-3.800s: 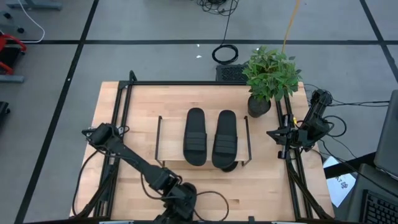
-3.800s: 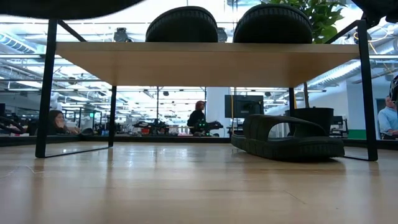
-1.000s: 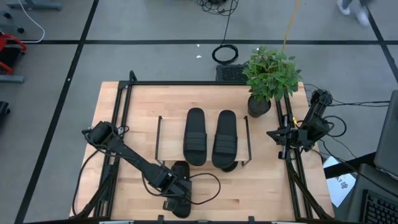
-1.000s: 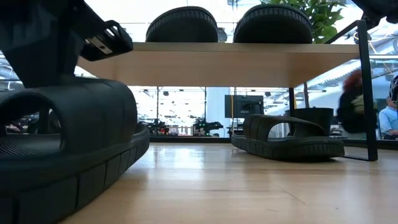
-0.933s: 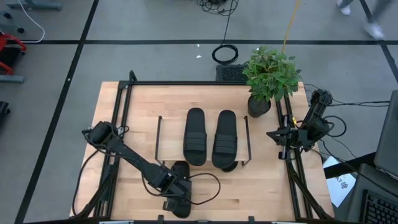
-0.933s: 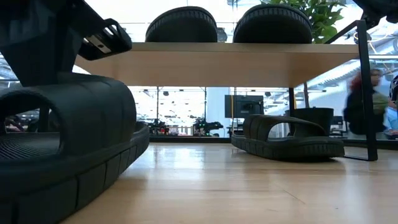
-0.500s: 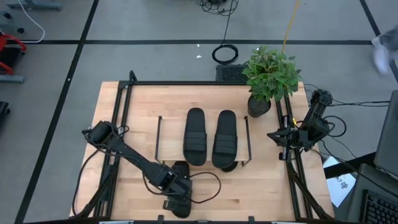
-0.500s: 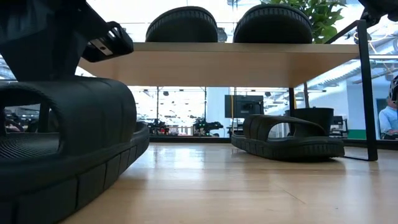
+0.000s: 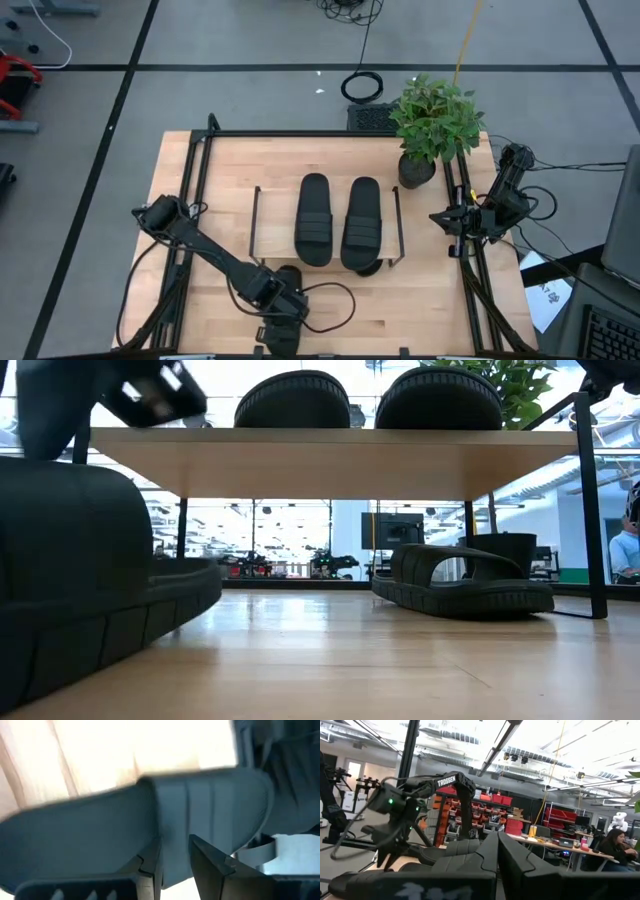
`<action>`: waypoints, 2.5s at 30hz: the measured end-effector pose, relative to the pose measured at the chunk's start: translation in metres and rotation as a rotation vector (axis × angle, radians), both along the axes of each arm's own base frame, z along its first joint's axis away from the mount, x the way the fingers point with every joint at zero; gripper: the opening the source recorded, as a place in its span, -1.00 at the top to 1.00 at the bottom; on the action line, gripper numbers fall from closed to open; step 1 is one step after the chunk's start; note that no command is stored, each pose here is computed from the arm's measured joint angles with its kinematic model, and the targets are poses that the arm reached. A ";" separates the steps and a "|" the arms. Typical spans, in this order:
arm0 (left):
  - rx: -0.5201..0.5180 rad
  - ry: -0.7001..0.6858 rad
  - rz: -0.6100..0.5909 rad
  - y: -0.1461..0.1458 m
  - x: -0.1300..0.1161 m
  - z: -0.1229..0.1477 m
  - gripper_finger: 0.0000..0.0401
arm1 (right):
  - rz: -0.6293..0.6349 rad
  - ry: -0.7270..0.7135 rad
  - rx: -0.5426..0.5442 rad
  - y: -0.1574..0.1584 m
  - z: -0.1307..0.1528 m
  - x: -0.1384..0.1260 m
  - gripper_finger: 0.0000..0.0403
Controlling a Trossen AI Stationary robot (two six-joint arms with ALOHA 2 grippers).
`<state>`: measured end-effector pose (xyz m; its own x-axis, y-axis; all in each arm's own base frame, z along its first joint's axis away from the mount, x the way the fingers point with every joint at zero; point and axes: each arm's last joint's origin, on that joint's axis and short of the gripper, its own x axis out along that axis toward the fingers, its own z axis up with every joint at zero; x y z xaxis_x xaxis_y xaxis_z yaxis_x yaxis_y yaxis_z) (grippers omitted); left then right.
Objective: Pick and place slides into the shelf
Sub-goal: Put the black slide under the shelf
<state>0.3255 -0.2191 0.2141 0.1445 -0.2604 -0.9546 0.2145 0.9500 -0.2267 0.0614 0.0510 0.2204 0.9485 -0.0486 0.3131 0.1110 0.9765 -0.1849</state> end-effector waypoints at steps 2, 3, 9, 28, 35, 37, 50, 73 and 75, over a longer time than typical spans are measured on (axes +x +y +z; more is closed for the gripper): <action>0.011 -0.032 -0.015 -0.002 0.002 0.006 0.56 | 0.000 0.000 0.000 0.000 0.000 0.000 1.00; 0.025 -0.044 -0.018 -0.002 0.002 0.009 0.56 | 0.001 0.000 0.002 0.000 0.000 0.000 1.00; 0.074 -0.070 -0.014 -0.002 0.002 0.015 0.56 | 0.008 0.007 0.011 0.001 -0.001 0.000 1.00; 0.347 -0.702 -0.231 -0.108 -0.074 0.126 0.97 | 0.009 0.007 0.010 0.001 -0.001 0.000 1.00; 0.316 -1.013 -0.508 -0.155 -0.105 0.142 0.99 | 0.011 0.006 0.019 0.001 -0.001 0.000 1.00; 0.282 -1.090 -0.643 -0.166 -0.103 0.133 0.99 | 0.017 0.006 0.033 0.001 -0.001 0.000 1.00; 0.738 -1.101 -0.167 -0.146 -0.103 0.042 1.00 | 0.012 0.012 0.011 0.001 -0.002 0.001 1.00; 0.451 -0.593 -0.142 -0.122 -0.089 -0.009 0.06 | 0.020 0.013 0.030 0.001 -0.002 0.001 1.00; 0.458 -0.588 -0.137 -0.122 -0.086 -0.013 -0.03 | 0.021 0.014 0.032 0.001 -0.002 0.001 1.00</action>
